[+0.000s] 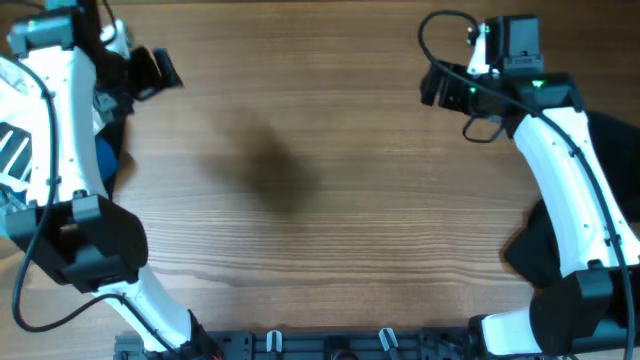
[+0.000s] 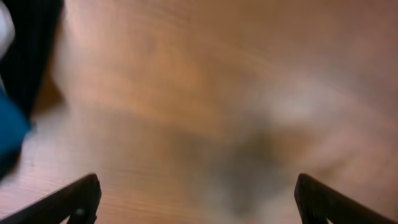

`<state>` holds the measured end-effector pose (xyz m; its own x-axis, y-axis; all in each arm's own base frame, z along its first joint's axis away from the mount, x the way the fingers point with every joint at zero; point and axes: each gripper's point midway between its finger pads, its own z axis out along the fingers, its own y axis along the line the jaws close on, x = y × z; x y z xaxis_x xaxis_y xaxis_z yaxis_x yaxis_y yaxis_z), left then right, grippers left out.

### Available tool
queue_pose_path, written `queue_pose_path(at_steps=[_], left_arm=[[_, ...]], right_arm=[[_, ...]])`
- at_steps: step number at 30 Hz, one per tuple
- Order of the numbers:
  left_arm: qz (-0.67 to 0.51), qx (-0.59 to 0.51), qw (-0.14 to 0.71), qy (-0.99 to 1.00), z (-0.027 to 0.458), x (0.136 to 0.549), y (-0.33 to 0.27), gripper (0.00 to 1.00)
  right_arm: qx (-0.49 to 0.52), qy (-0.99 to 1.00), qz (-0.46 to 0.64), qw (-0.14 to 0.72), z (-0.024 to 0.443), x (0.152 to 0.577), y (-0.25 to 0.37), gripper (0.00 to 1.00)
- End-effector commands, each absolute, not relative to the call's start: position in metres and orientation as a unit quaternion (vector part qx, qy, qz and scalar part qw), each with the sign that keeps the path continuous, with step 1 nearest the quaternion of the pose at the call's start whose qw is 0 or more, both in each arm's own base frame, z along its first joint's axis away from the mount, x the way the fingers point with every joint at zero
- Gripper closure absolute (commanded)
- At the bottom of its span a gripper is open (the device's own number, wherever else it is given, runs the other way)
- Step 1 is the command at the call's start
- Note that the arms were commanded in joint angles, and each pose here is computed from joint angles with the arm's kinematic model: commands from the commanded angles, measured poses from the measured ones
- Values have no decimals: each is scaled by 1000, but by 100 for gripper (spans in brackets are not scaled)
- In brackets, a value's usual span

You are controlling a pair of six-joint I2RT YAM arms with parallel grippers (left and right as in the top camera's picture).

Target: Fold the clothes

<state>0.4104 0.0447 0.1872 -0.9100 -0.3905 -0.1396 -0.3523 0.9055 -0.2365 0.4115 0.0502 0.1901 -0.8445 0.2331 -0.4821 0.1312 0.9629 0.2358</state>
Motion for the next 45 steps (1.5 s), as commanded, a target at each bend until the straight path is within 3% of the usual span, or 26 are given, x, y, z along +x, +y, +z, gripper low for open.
queue_pose_path(at_steps=[1, 4, 7, 14, 20, 28, 37, 45], left_arm=[[-78, -184, 27, 979, 186, 376, 43, 0], [-72, -186, -6, 980, 190, 355, 41, 0], [-72, -182, 17, 981, 204, 347, 37, 0], [-81, -124, 263, 953, 273, 320, 3, 0], [-106, -66, 419, 899, 289, 269, -24, 0], [-105, -68, 400, 908, 283, 209, -24, 0], [-103, -70, 379, 917, 274, 201, -24, 0], [-103, -70, 379, 917, 274, 201, -24, 0]], right_arm=[[94, 954, 92, 269, 204, 400, 42, 1], [93, 950, 94, 283, 222, 389, 41, 1], [92, 943, 96, 307, 241, 376, 40, 0], [74, 884, 56, 459, 286, 317, 31, 1], [103, 884, 78, 450, 273, 255, 26, 0], [103, 901, 68, 416, 257, 243, 24, 0], [105, 913, 45, 392, 244, 248, 20, 0], [31, 820, 32, 571, 290, 235, 12, 0]])
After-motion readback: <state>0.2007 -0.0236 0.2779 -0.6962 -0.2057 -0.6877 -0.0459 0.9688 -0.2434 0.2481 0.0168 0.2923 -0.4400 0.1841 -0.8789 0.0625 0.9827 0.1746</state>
